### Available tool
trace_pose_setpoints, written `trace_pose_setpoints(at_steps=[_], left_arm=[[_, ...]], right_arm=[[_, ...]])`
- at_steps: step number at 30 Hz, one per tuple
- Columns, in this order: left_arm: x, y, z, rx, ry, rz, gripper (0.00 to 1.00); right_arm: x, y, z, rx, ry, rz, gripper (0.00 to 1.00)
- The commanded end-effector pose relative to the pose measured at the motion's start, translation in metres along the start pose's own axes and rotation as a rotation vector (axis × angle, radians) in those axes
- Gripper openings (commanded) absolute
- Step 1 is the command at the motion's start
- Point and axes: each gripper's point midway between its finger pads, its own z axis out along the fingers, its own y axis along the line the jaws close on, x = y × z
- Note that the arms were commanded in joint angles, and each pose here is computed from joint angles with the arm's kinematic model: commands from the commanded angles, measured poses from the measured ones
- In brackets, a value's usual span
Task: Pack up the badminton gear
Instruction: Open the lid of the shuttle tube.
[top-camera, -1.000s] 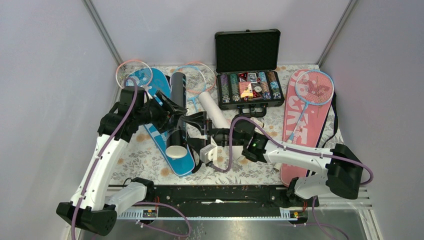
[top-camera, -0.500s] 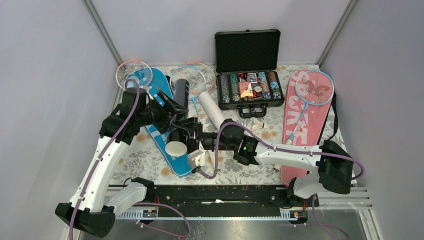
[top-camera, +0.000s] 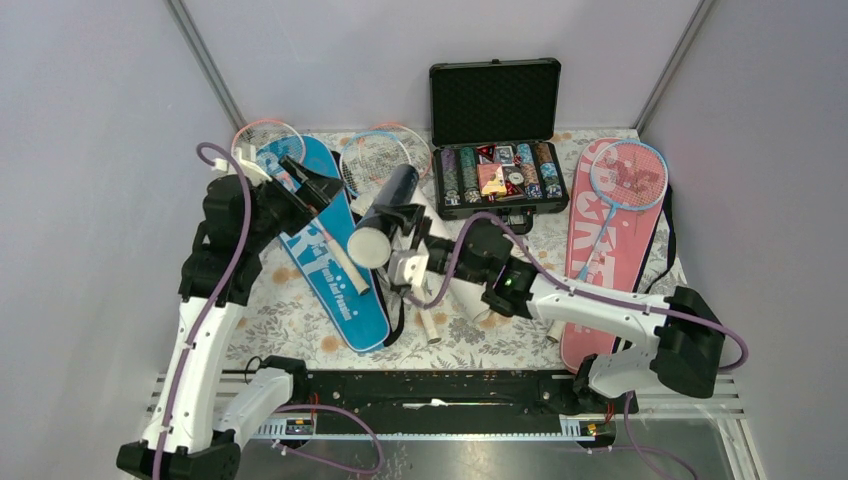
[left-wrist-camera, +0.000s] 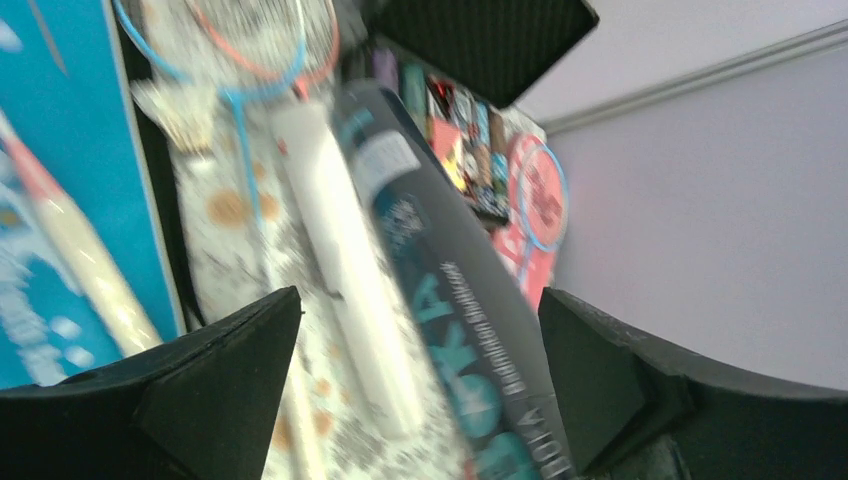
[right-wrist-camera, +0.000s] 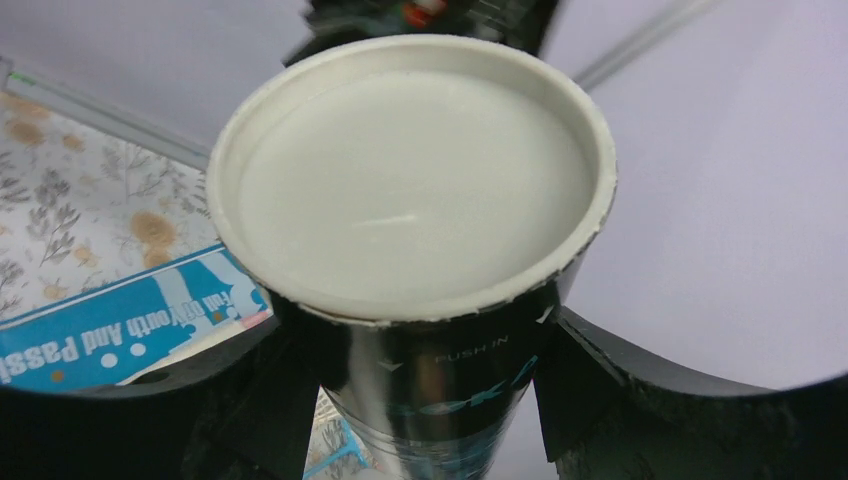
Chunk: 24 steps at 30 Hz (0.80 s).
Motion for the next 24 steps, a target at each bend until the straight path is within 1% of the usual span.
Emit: trace_pose_setpoints(at_steps=[1,2,4,6,7,10,13,17,21,24], left_arm=[[-0.067,-0.024,-0.028,0.078,-0.324,0.398,0.96],[-0.067,-0.030,-0.031,0.118,-0.348,0.492,0.96],[-0.057,-0.037,-0.035,0.213,-0.360,0.701,0.95],[-0.031,-0.051,-0.040,0.377,-0.311,0.910,0.93],[-0.021,-0.055,-0.043,0.444,-0.301,0.992,0.94],[0.017,-0.066,-0.053,0.673,-0.233,1.169,0.95],[0.043,-0.074,-0.064,0.851,-0.161,1.231,0.96],[0.062,-0.089,-0.080,1.020,-0.081,1.225,0.99],[0.078,-0.095,-0.088,1.109,-0.012,1.231,0.99],[0.086,-0.097,-0.085,1.152,0.034,1.208,0.99]], right_arm=[[-0.048,-0.104,-0.021,0.257,-0.088,0.119,0.26],[-0.050,-0.115,-0.026,0.281,-0.087,0.171,0.26],[-0.056,-0.131,-0.033,0.300,-0.072,0.294,0.23],[-0.070,-0.148,-0.040,0.311,-0.058,0.376,0.23],[-0.074,-0.151,-0.043,0.304,-0.049,0.425,0.24],[-0.094,-0.162,-0.054,0.310,-0.062,0.578,0.25],[-0.116,-0.173,-0.065,0.325,-0.111,0.701,0.25],[-0.138,-0.173,-0.071,0.297,-0.196,0.861,0.25],[-0.143,-0.158,-0.070,0.243,-0.245,0.969,0.25],[-0.146,-0.149,-0.069,0.204,-0.273,0.986,0.25]])
